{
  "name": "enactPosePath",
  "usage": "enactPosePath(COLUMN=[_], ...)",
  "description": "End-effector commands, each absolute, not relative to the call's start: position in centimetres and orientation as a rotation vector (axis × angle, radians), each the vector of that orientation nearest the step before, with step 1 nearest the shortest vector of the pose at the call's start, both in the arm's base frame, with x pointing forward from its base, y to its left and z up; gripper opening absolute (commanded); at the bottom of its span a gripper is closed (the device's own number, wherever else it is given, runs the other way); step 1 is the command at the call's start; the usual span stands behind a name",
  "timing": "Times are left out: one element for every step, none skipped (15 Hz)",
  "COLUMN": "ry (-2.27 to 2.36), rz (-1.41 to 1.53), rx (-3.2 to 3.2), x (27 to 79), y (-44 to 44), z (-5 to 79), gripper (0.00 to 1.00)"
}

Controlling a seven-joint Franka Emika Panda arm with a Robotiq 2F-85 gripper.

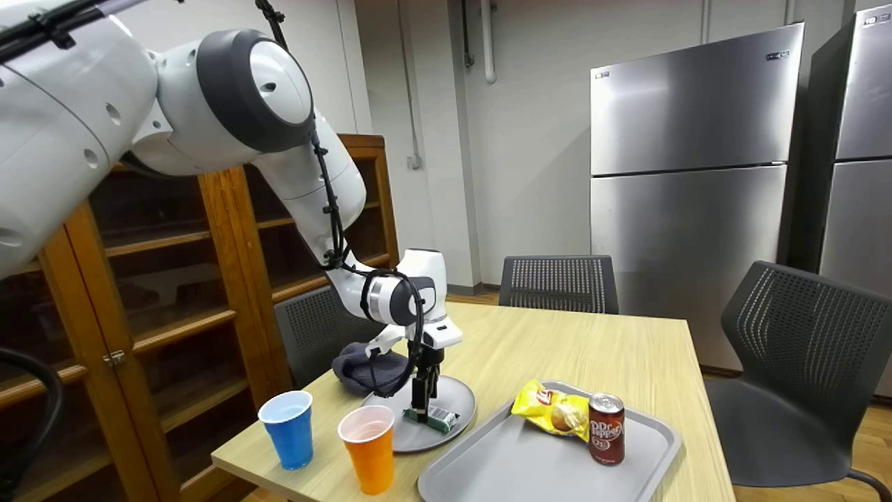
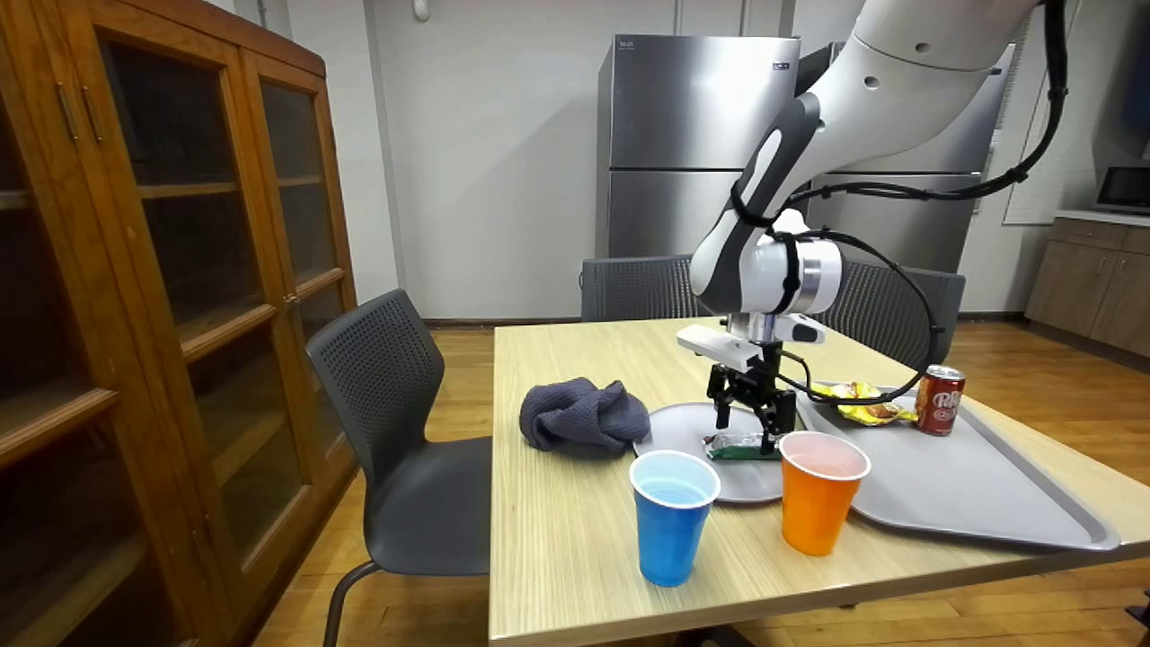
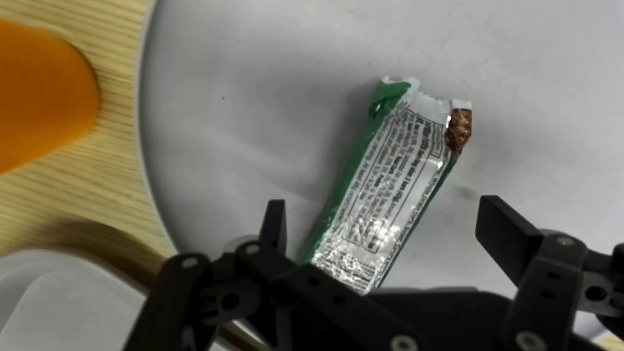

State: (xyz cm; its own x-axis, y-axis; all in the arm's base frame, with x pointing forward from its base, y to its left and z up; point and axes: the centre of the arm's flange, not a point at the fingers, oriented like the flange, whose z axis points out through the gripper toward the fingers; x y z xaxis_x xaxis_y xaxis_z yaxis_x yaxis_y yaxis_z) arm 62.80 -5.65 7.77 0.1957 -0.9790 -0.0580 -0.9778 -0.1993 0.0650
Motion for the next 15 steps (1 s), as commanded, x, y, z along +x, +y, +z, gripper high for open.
enactPosePath(ry=[-1.979,-1.979,-1.979,-1.98,-1.981,-1.984,-1.985,-1.985,-1.985,-1.986,-1.986,-1.985,-1.986,-1.986,-1.987], rz=[-0.135,-0.135,-0.135,-0.125,-0.121,-0.125,-0.126,-0.119,-0.117,-0.116,-0.116,-0.116,-0.118,-0.118,-0.12], rx=[2.419,2.419,2.419,2.42,2.422,2.422,2.425,2.428,2.429,2.428,2.428,2.427,2.427,2.426,2.428], x=[62.8,62.8,62.8,62.75,62.73,62.71,62.69,62.65,62.65,62.66,62.65,62.64,62.64,62.63,62.63], y=[-5.65,-5.65,-5.65,-5.69,-5.72,-5.74,-5.75,-5.73,-5.72,-5.73,-5.73,-5.74,-5.74,-5.74,-5.73], z=[7.77,7.77,7.77,7.81,7.81,7.84,7.86,7.91,7.94,7.94,7.93,7.92,7.9,7.88,7.87], gripper=[1.0,1.0,1.0,1.0,1.0,1.0,1.0,0.75,0.74,0.65,0.58,0.49,0.42,0.35,0.27])
